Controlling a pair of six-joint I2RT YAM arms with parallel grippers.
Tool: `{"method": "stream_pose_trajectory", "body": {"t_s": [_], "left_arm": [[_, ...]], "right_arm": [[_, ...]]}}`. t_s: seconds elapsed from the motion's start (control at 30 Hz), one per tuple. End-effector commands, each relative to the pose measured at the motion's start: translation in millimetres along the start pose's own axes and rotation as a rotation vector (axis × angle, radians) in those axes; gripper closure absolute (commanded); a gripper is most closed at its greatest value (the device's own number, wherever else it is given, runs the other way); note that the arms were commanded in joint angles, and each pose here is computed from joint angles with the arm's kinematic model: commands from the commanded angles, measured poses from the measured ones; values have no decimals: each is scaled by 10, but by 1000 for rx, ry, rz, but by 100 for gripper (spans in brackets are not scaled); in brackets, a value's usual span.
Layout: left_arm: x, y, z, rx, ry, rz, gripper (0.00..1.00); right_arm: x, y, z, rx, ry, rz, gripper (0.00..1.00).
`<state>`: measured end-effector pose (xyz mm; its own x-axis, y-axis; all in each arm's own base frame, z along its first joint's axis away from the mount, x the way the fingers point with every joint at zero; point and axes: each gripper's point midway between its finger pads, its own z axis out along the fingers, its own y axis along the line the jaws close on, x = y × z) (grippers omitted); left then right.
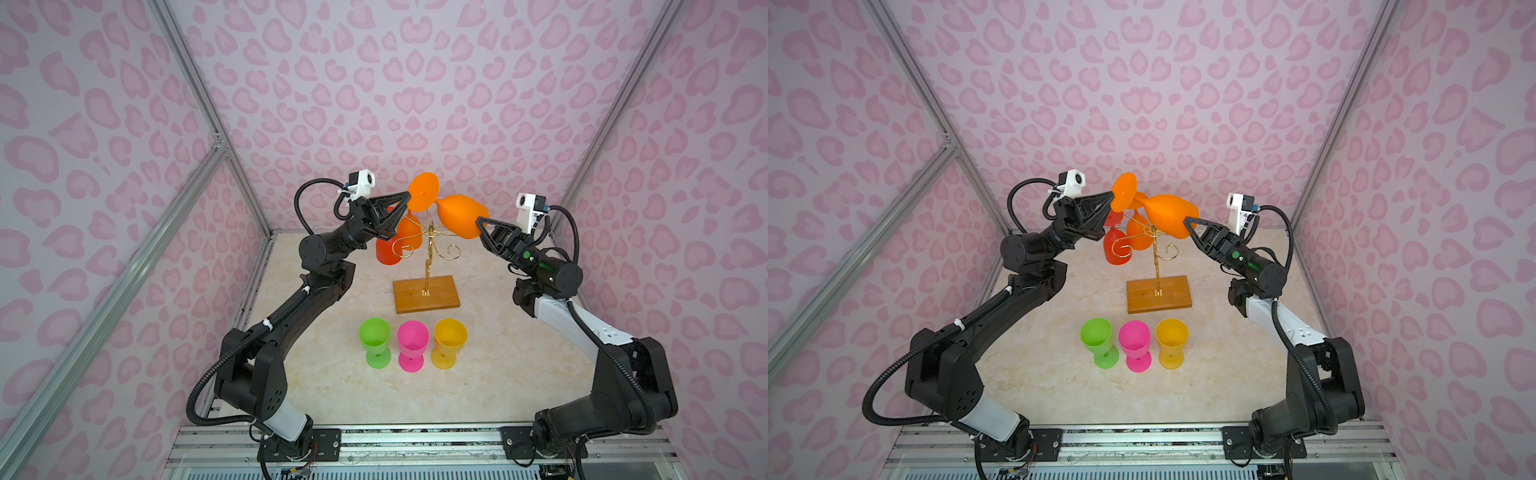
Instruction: Take the wine glass off the wine glass rack
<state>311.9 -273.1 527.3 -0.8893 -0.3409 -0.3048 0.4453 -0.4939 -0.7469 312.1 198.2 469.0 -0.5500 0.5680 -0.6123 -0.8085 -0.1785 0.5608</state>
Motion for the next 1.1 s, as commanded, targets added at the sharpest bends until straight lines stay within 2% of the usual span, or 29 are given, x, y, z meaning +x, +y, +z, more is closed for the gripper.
{"method": "stream_pose_trajectory", "body": {"t_s": [0.0,0.27,0.5,0.7,0.9,1.07], "left_arm": [[50,-73,-12,37,36,21,86],[-49,25,-70,63,17,-14,76],[-44,66,-127,93,21,-19,65],[31,70,-144,80,48,17,50],[169,34,-134,27,101,121,43],[249,2,-142,-41,126,225,40]], "right_arm": [[69,25,7,-9,33,-16,84],[10,117,36,-26,21,-32,95],[-148,166,9,-6,-16,-61,99],[-292,176,-30,45,-43,-99,100],[-413,94,-160,217,-49,-162,100],[-492,-97,-442,504,-34,-241,100]]}}
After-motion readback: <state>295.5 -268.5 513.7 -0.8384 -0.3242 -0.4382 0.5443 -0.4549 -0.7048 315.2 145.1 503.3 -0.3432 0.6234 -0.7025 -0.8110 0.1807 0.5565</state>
